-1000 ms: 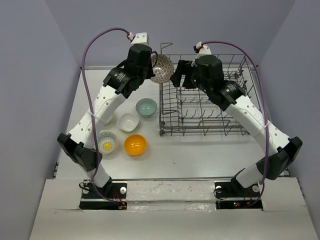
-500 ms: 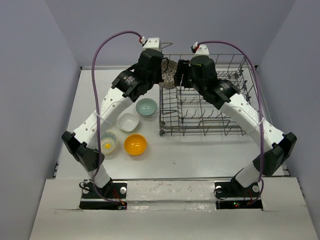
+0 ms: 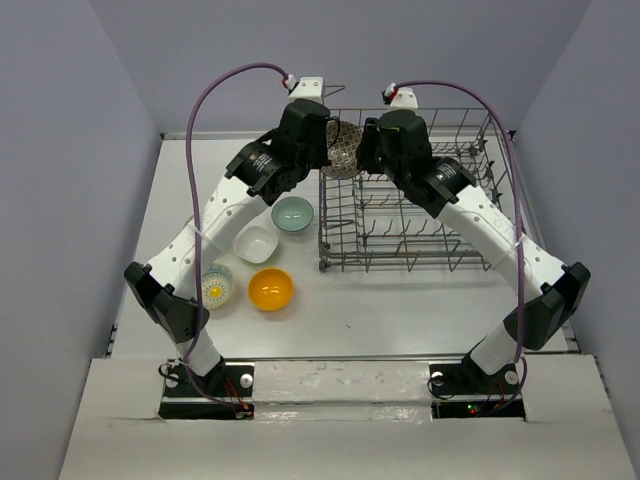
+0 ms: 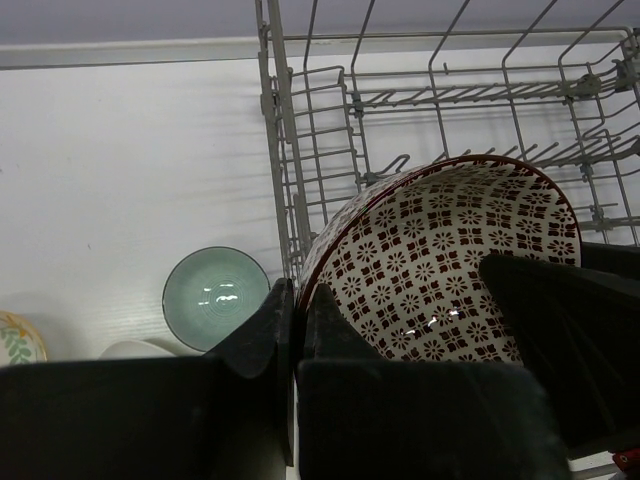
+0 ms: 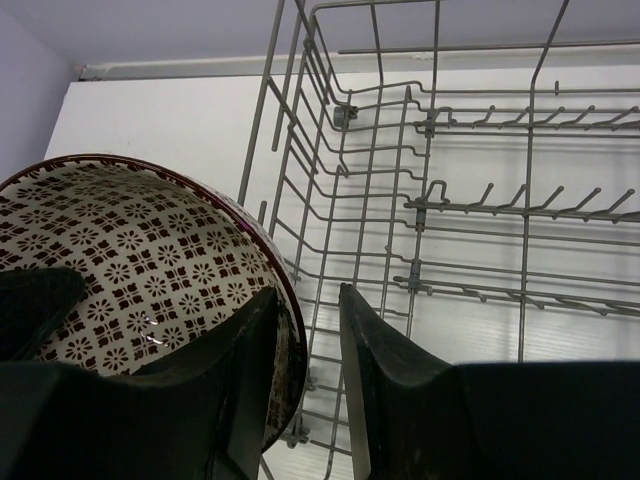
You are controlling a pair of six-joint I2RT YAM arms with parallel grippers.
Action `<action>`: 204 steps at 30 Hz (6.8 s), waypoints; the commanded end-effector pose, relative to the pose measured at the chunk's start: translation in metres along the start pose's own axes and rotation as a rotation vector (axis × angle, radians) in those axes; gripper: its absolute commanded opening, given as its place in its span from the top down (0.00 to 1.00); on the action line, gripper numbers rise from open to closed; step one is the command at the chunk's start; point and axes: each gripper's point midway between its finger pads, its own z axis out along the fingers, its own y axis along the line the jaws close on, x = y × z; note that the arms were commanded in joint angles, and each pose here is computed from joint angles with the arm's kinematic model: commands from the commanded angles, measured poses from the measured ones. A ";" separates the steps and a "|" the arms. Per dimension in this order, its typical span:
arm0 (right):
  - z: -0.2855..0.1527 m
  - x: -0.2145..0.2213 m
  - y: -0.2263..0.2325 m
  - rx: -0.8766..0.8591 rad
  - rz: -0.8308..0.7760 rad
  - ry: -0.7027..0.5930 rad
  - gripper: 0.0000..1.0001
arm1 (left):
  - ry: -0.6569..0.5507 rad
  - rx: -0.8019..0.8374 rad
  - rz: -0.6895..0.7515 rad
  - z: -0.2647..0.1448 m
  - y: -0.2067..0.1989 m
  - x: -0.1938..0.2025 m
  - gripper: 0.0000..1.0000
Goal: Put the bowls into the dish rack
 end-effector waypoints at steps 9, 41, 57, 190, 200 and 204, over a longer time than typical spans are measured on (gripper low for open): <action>-0.001 -0.032 0.008 -0.012 0.043 -0.099 0.71 | -0.129 0.101 -0.095 -0.023 -0.017 -0.039 1.00; -0.093 -0.077 -0.208 0.973 -0.377 -0.231 0.99 | -0.249 0.222 -0.138 -0.109 0.023 -0.029 0.08; -0.079 -0.023 -0.303 1.219 -0.707 -0.010 0.99 | -0.135 0.217 -0.128 -0.071 0.080 0.063 0.05; -0.003 0.065 -0.329 1.142 -0.850 0.306 0.59 | -0.062 0.243 -0.142 -0.051 0.075 0.091 0.01; 0.008 0.073 -0.322 1.076 -0.819 0.343 0.58 | -0.058 0.235 -0.144 -0.048 0.077 0.093 0.01; 0.011 0.077 -0.322 1.068 -0.811 0.367 0.58 | -0.057 0.227 -0.144 -0.047 0.080 0.093 0.01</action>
